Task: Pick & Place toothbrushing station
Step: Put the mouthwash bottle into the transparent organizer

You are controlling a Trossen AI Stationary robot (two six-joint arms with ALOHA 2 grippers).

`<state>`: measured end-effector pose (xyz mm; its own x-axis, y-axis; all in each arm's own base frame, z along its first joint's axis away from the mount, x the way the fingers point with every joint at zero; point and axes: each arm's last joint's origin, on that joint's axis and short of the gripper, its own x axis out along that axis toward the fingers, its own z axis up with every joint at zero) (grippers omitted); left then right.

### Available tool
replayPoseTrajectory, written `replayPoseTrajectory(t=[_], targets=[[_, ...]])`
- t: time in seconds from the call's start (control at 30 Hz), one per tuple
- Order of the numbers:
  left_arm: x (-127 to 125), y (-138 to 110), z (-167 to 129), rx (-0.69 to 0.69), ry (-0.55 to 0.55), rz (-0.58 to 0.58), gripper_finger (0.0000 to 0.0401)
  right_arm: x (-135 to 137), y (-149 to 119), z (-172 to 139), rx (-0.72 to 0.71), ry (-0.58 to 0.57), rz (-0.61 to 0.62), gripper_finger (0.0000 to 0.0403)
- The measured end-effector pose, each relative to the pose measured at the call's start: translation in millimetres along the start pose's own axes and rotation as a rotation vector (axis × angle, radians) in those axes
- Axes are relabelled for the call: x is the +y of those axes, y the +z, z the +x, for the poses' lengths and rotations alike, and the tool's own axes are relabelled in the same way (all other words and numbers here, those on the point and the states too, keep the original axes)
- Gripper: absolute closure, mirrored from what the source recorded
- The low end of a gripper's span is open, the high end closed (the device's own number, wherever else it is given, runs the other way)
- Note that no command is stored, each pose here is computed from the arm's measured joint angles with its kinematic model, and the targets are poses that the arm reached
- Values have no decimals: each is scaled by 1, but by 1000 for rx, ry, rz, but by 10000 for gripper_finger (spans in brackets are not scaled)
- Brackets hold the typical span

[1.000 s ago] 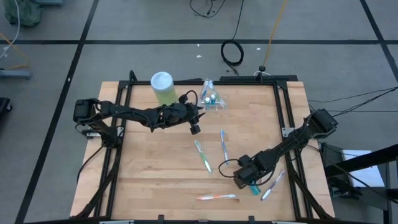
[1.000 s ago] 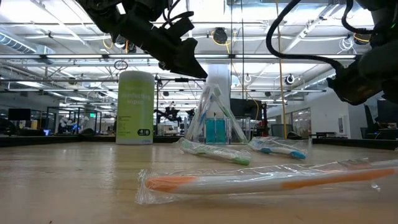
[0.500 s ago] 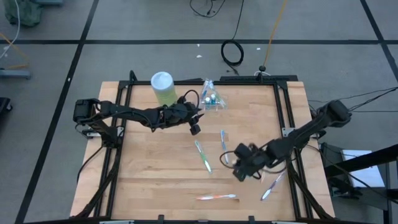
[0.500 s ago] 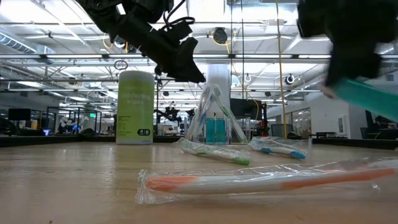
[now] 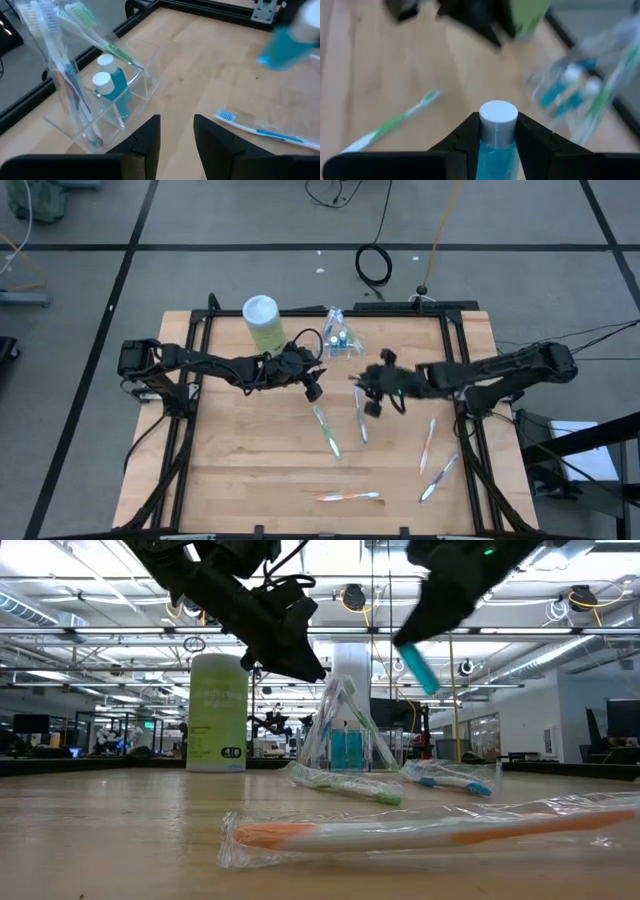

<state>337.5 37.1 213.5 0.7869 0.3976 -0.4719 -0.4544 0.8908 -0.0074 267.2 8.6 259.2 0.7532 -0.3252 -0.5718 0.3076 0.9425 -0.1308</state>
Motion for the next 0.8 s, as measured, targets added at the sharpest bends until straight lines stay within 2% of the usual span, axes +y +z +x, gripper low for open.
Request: replayPoseTrajectory(t=[0.17,0.37,0.6,0.8], targets=[[-4,-1,-1,-1,-9,-23,277,-30,14,17,-101,18,-48,296],[-5,-1,-2,-1,-12,-61,277,-56,20,39,-160,-52,-43,306],[-5,0,-2,-7,-13,-71,277,-74,13,76,-162,-116,-18,296],[-5,-1,-2,0,-11,-68,277,-85,13,107,-295,-174,30,305]])
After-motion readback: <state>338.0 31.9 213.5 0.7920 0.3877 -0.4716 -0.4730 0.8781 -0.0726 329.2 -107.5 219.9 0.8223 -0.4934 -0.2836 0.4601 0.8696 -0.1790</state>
